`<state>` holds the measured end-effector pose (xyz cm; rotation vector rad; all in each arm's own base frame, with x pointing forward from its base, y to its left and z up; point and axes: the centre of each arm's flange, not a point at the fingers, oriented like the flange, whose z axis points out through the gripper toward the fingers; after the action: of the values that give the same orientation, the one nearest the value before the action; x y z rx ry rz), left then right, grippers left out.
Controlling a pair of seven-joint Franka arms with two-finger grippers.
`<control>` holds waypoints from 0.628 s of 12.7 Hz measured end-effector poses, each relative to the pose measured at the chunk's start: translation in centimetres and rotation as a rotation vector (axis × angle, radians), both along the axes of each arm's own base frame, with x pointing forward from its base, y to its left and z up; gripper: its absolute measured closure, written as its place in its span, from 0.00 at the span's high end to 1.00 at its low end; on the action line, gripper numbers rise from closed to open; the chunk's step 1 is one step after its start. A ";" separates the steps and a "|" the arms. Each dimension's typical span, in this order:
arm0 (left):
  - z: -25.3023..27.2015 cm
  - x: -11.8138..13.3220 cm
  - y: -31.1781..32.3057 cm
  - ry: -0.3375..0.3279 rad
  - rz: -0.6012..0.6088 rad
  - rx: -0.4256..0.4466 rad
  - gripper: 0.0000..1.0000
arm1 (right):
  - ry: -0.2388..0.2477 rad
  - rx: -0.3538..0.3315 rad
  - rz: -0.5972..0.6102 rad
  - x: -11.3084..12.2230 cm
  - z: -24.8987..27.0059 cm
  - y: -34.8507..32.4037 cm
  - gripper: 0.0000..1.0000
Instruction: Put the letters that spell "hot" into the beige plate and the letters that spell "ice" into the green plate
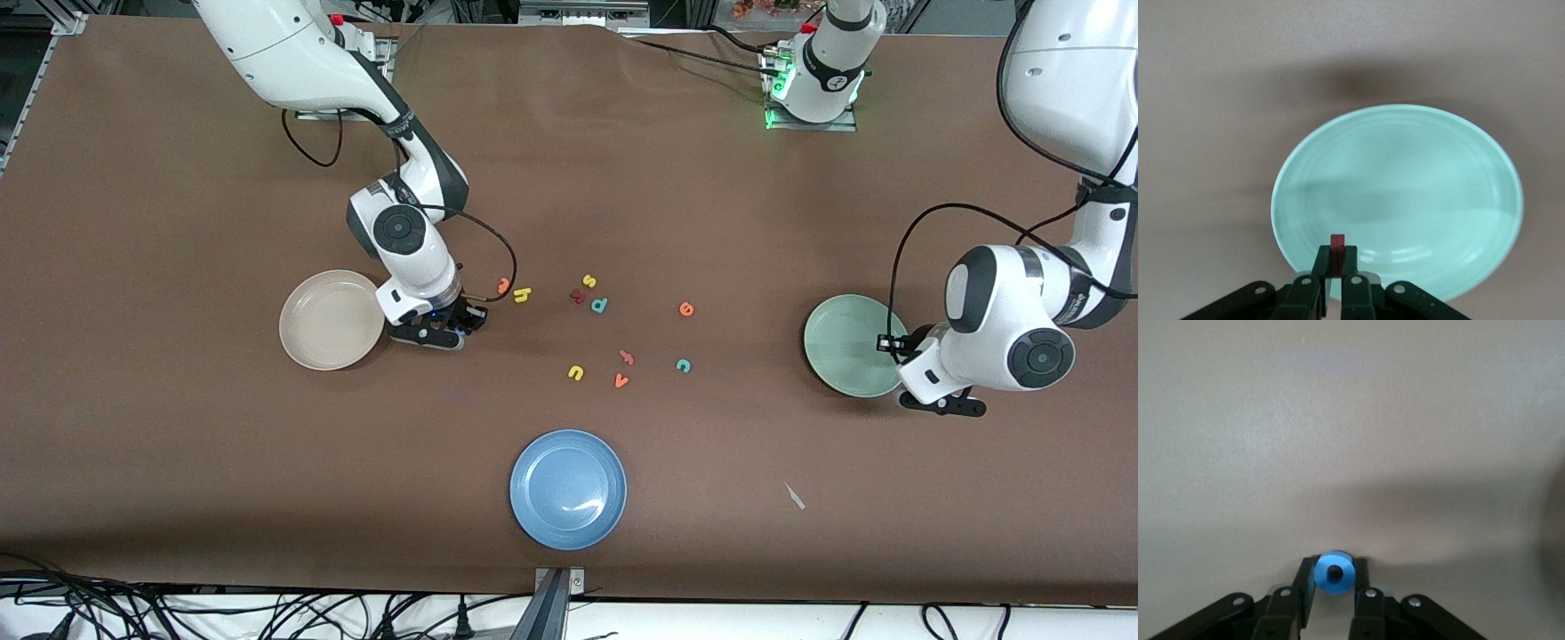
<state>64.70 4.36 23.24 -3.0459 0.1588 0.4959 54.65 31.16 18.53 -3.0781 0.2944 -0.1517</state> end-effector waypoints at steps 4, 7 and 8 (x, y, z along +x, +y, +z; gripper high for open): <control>-0.6 0.2 0.5 -0.003 0.002 -0.007 0.33 | 0.040 -0.082 0.072 2.9 5.9 -5.6 0.27; 2.2 1.2 -3.1 -0.054 -0.035 -0.034 0.67 | 0.083 -0.134 0.160 4.4 10.8 -12.3 0.27; 3.7 1.5 -5.4 -0.078 -0.027 -0.043 0.79 | 0.093 -0.141 0.190 4.7 11.2 -14.7 0.27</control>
<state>66.17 -1.06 26.95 -3.0946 0.2100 0.3755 59.30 16.47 29.75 -3.2355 -0.0074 -0.0229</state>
